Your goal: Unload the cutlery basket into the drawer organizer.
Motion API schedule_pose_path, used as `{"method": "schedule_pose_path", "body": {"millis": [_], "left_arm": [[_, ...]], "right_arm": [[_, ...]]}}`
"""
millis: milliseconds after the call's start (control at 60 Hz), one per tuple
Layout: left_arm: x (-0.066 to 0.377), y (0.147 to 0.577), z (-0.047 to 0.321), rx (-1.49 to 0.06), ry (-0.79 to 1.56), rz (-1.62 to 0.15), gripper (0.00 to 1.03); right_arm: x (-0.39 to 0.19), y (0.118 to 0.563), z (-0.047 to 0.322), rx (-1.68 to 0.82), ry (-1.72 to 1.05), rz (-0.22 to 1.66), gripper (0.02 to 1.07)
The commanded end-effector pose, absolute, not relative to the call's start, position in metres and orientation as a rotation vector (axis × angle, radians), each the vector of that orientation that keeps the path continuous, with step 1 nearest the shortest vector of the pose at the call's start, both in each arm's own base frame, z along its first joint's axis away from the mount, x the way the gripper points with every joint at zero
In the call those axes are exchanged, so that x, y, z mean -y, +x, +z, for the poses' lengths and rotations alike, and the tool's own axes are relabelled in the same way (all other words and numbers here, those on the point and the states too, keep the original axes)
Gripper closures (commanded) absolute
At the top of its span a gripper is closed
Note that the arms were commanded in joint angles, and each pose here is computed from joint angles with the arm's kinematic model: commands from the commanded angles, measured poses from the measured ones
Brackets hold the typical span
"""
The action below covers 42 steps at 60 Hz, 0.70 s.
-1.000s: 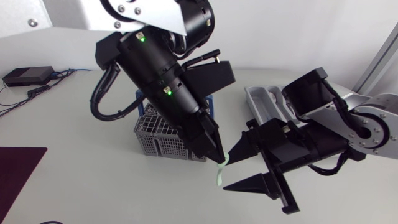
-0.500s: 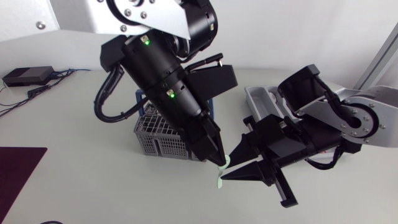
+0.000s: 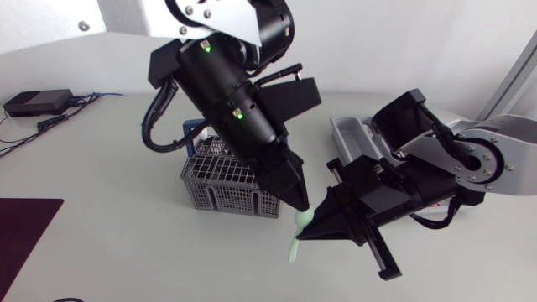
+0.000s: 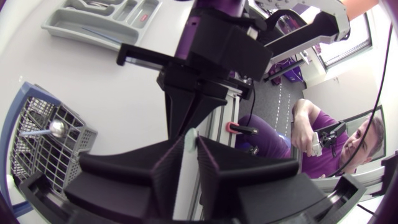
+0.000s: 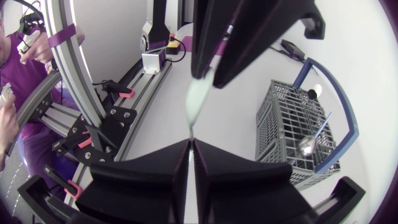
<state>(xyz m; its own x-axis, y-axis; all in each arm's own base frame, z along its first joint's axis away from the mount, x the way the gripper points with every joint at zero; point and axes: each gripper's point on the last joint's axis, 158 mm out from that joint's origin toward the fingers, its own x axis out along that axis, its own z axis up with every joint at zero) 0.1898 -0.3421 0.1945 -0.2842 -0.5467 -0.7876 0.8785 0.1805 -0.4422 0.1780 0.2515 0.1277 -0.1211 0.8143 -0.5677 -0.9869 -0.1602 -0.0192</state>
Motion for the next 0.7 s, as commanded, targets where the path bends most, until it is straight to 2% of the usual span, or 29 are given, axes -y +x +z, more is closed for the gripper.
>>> {"method": "schedule_pose_path", "body": {"millis": [0,67,233,400,600,683], "left_arm": [[0.349,0.206,0.210,-1.122,0.360,-1.445,0.21],[0.351,0.216,0.216,-1.100,0.338,-1.423,0.04],[0.346,0.256,0.218,-1.065,0.277,-1.288,0.04],[0.320,0.293,0.189,-1.110,0.308,-1.075,0.04],[0.294,0.309,0.154,-1.113,0.302,-0.840,0.05],[0.289,0.306,0.142,-1.141,0.283,-0.800,0.05]], "right_arm": [[-0.248,0.175,0.124,-0.444,-0.532,1.676,1.01],[-0.245,0.175,0.123,-0.451,-0.531,1.668,1.01],[-0.231,0.184,0.122,-0.473,-0.531,1.598,1.01],[-0.196,0.215,0.118,-0.501,-0.573,1.409,1.01],[-0.152,0.249,0.111,-0.501,-0.667,1.114,1.01],[-0.133,0.257,0.109,-0.505,-0.703,1.007,1.01]]}}
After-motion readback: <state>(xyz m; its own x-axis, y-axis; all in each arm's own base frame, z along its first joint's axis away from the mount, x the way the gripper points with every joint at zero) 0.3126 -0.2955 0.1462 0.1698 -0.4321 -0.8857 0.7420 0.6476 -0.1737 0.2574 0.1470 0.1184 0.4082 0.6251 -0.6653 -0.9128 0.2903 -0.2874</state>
